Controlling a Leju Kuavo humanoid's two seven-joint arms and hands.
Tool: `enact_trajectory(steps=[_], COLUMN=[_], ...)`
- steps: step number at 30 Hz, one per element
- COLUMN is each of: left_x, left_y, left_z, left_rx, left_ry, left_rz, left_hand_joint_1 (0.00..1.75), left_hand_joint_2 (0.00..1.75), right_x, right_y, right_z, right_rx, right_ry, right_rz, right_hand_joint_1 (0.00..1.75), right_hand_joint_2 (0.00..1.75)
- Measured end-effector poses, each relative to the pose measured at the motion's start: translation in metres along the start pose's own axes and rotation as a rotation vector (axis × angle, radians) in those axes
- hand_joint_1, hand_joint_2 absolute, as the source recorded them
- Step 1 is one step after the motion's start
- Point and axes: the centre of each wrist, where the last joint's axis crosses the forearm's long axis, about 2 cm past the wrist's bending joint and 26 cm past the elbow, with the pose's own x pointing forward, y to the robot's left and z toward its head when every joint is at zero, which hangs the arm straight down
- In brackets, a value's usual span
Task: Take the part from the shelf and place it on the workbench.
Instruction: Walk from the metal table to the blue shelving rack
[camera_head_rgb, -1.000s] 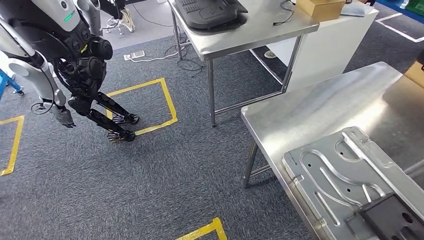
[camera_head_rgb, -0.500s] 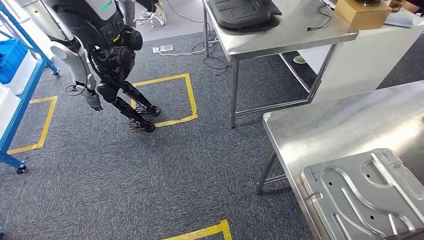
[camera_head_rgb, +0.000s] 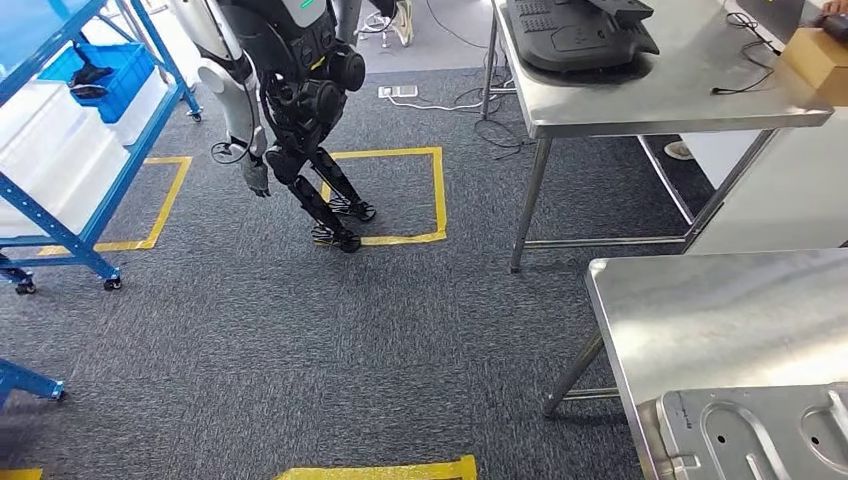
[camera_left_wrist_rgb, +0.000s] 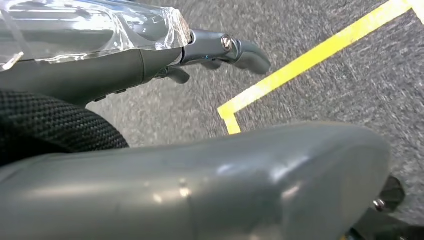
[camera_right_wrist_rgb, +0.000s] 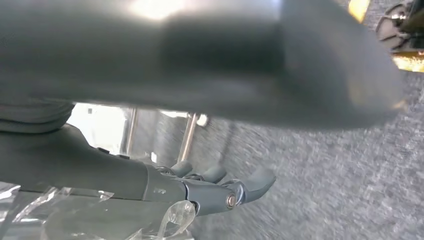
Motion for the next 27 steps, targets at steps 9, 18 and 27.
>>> enact_trajectory(steps=[9,18,27], left_x=[0.0014,-0.0027,-0.0007], left_y=[0.0006,-0.0013,-0.0031], left_z=[-0.0002,0.0005,0.0011], left_rx=[0.005,0.002,-0.001], left_ry=[-0.007,-0.001,-0.005], left_rz=[-0.004,-0.009,-0.009], left_hand_joint_1=[0.00,0.00,0.00], left_hand_joint_2=[0.00,0.00,0.00], right_x=[-0.0009,0.0049,-0.0014], right_y=[0.0002,-0.0026,-0.0019], right_z=[-0.0001,0.0004,-0.0008], right_rx=[-0.001,-0.005,-0.003], right_ry=[0.009,-0.004,0.007], right_rz=[-0.004,-0.010,-0.009], right_hand_joint_1=[0.00,0.00,0.00], right_hand_joint_2=[0.00,0.00,0.00])
